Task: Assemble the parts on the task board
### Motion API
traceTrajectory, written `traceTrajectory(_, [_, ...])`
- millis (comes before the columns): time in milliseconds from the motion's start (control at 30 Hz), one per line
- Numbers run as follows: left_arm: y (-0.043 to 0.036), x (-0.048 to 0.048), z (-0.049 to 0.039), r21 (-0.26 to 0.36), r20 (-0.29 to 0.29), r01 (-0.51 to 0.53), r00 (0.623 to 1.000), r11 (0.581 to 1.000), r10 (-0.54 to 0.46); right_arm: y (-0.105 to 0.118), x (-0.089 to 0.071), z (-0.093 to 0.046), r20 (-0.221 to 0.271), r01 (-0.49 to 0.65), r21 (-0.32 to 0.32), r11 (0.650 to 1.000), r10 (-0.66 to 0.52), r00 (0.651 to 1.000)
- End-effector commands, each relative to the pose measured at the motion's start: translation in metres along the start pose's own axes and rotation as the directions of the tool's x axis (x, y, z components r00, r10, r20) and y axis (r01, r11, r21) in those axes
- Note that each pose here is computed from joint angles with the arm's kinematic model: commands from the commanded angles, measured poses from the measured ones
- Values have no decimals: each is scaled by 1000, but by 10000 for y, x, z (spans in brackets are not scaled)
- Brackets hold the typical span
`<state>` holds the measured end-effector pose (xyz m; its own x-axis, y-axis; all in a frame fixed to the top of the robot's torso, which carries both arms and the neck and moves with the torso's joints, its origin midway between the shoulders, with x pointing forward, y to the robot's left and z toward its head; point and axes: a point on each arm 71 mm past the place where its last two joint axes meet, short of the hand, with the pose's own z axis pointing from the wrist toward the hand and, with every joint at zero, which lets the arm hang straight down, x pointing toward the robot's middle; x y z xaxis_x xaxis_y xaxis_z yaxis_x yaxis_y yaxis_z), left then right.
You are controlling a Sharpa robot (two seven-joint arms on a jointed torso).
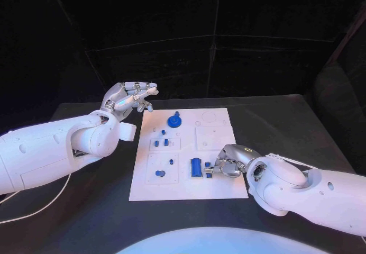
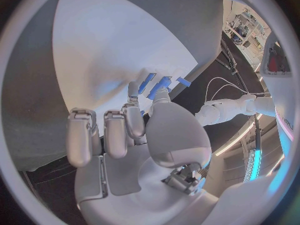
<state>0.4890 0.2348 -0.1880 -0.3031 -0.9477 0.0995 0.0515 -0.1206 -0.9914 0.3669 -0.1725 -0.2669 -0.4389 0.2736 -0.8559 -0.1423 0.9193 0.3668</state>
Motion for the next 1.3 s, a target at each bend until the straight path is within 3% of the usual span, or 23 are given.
traceTrajectory(33, [-14, 1, 8, 10, -9, 7, 1000, 1000, -6, -42, -60, -18, 33, -123, -55, 991, 124, 992])
traceTrajectory(133, [-13, -6, 16, 12, -8, 6, 1000, 1000, -6, -129, -150, -8, 47, -240, -119, 963, 247, 968])
traceTrajectory(233, [-7, -12, 31, 15, -4, 9, 1000, 1000, -9, -224, -282, 58, 44, -368, -191, 910, 382, 923])
traceTrajectory(367, [16, -37, 71, 16, 6, 9, 1000, 1000, -9, -375, -461, 207, 28, -547, -241, 802, 569, 822])
traceTrajectory(467, [44, -79, 118, 18, 18, 3, 1000, 1000, -4, -515, -627, 357, 46, -623, -271, 734, 657, 753])
traceTrajectory(800, [154, -187, 218, 20, 58, -2, 998, 1000, 1, -575, -783, 617, 40, -666, -355, 656, 722, 691])
traceTrajectory(1100, [270, -243, 291, 16, 139, -13, 990, 1000, 11, -548, -1008, 991, 79, -757, -414, 505, 849, 523])
traceTrajectory(1267, [330, -234, 334, 7, 166, -17, 986, 1000, 15, -567, -1058, 1147, 94, -776, -423, 468, 874, 476])
traceTrajectory(1300, [345, -199, 325, -13, 125, -20, 992, 1000, 22, -567, -1026, 1136, 128, -737, -386, 555, 823, 553])
